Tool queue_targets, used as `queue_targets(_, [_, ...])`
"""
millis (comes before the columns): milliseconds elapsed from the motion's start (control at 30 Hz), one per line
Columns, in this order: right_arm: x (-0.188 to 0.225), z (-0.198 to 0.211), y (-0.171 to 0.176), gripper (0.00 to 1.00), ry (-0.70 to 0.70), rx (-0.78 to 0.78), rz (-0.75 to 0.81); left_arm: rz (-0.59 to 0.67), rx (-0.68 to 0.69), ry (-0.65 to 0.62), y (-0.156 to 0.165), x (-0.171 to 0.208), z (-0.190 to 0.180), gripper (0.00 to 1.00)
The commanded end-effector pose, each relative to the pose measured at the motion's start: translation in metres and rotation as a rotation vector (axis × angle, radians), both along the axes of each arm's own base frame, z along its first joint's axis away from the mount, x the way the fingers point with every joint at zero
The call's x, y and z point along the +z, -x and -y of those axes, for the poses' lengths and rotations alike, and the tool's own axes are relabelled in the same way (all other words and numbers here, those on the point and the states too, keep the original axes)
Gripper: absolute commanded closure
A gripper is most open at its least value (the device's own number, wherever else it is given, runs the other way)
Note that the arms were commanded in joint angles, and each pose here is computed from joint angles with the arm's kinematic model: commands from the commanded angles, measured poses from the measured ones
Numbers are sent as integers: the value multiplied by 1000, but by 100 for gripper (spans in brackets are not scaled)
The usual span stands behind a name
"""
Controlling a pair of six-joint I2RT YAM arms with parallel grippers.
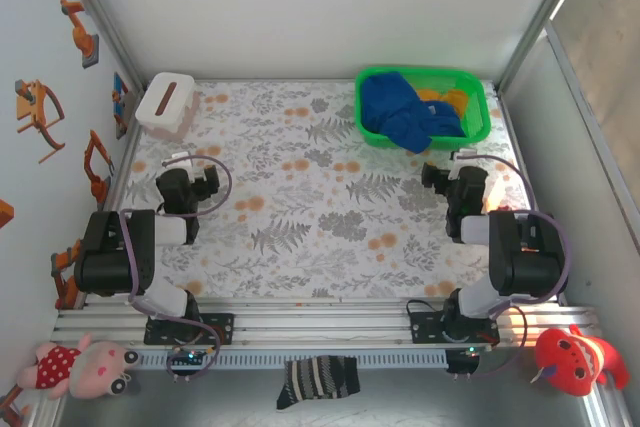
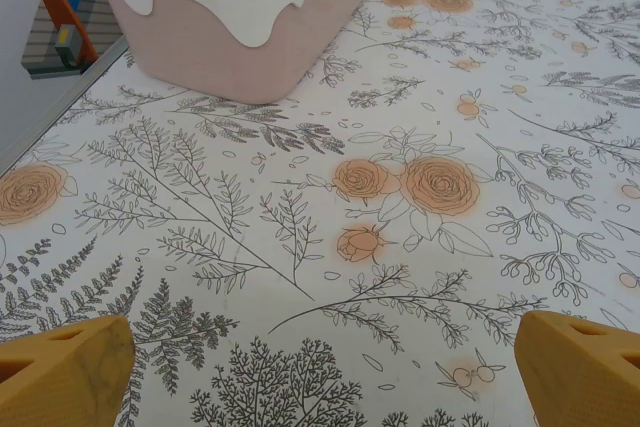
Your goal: Fold the inside-out t-shirt
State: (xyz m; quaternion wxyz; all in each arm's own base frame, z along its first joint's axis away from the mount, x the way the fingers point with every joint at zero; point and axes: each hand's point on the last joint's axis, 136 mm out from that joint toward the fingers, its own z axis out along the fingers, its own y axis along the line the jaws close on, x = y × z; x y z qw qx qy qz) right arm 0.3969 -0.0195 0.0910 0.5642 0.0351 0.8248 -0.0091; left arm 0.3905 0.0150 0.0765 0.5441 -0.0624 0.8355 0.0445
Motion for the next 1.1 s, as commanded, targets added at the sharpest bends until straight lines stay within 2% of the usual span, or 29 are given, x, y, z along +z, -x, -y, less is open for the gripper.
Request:
queue_targets(0, [-2,1,1,1,8,2,-4,27,-1,-9,-3,10,-1,3])
queue_targets(1033, [-2,3,0,1,-11,2,-3,13,-2,-2,-3,8,-2,3])
queue_targets(1067, [0,5,0,3,-7,-10,5,15,-9,-3,-3,8,0,3])
